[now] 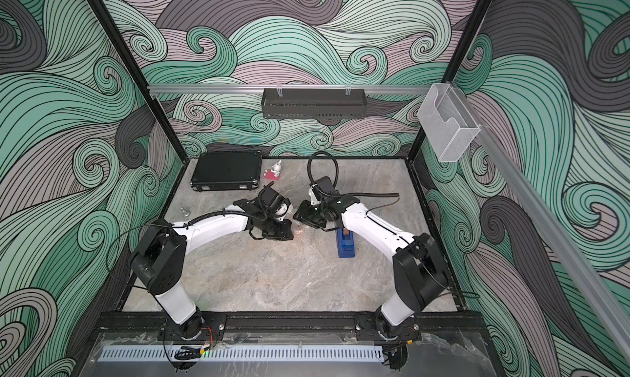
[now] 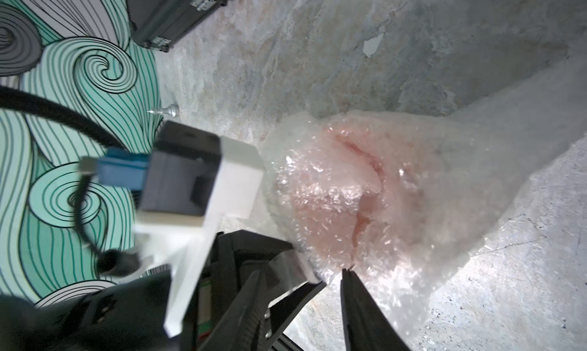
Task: Wrap mugs in bubble wrap
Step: Stick the tape on the bubble wrap.
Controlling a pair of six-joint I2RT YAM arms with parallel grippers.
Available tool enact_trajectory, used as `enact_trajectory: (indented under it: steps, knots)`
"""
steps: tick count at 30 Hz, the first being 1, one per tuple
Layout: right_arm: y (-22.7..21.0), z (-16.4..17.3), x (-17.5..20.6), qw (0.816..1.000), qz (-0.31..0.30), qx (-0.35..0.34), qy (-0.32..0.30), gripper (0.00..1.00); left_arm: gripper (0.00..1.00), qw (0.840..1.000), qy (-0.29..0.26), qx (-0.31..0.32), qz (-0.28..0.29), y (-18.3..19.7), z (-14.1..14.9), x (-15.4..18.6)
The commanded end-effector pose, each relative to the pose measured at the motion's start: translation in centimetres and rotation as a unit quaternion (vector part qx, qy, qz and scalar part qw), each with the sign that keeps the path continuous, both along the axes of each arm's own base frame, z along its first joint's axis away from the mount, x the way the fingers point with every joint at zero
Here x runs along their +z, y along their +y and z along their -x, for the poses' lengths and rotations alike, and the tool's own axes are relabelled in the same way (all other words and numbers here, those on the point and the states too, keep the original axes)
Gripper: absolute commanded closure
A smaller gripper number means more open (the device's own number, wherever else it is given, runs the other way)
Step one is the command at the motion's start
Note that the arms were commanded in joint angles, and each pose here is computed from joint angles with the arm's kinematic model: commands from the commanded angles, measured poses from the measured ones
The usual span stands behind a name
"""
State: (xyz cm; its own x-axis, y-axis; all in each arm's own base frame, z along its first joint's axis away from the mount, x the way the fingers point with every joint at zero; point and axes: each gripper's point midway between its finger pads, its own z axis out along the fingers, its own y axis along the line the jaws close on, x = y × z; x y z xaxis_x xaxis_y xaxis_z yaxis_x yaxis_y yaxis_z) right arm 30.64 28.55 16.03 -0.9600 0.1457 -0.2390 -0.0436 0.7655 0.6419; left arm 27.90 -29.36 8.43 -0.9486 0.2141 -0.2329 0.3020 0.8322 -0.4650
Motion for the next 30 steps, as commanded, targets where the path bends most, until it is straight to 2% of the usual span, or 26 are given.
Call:
enact_trajectory:
  steps: [1,2,3,6,8,9,20,30]
  knots:
    - [-0.7,0.4,1.9,1.0,0.005,0.009,-0.03,0.53,0.88,1.0,-0.011,-0.003,-0.004,-0.3,-0.7,0.4]
    - [-0.6,0.6,2.1,0.999,0.001,0.014,-0.032,0.53,0.88,1.0,-0.01,-0.002,-0.005,-0.2,-0.7,0.3]
    - [-0.5,0.9,2.2,0.999,-0.006,0.021,-0.032,0.57,0.88,1.0,-0.01,-0.003,-0.005,-0.2,-0.7,0.3]
    - [0.1,1.7,2.1,0.999,-0.026,0.038,-0.024,0.77,0.88,1.0,-0.011,-0.003,-0.005,-0.3,-0.7,0.3]
    - [0.6,2.0,1.7,0.998,-0.038,0.047,-0.015,0.96,0.88,1.0,-0.012,-0.003,-0.004,-0.3,-0.8,0.5]
    - [0.8,2.1,1.4,0.998,-0.042,0.05,-0.009,1.0,0.88,1.0,-0.013,-0.003,-0.004,-0.4,-0.8,0.5]
    - [2.8,1.0,-1.2,0.996,-0.058,0.067,0.022,1.0,0.89,1.0,-0.011,-0.003,-0.004,-0.4,-0.9,0.4]
    - [2.2,-1.6,-5.5,0.997,0.002,0.061,0.047,1.0,0.89,1.0,-0.012,-0.004,-0.006,-0.4,-0.8,0.4]
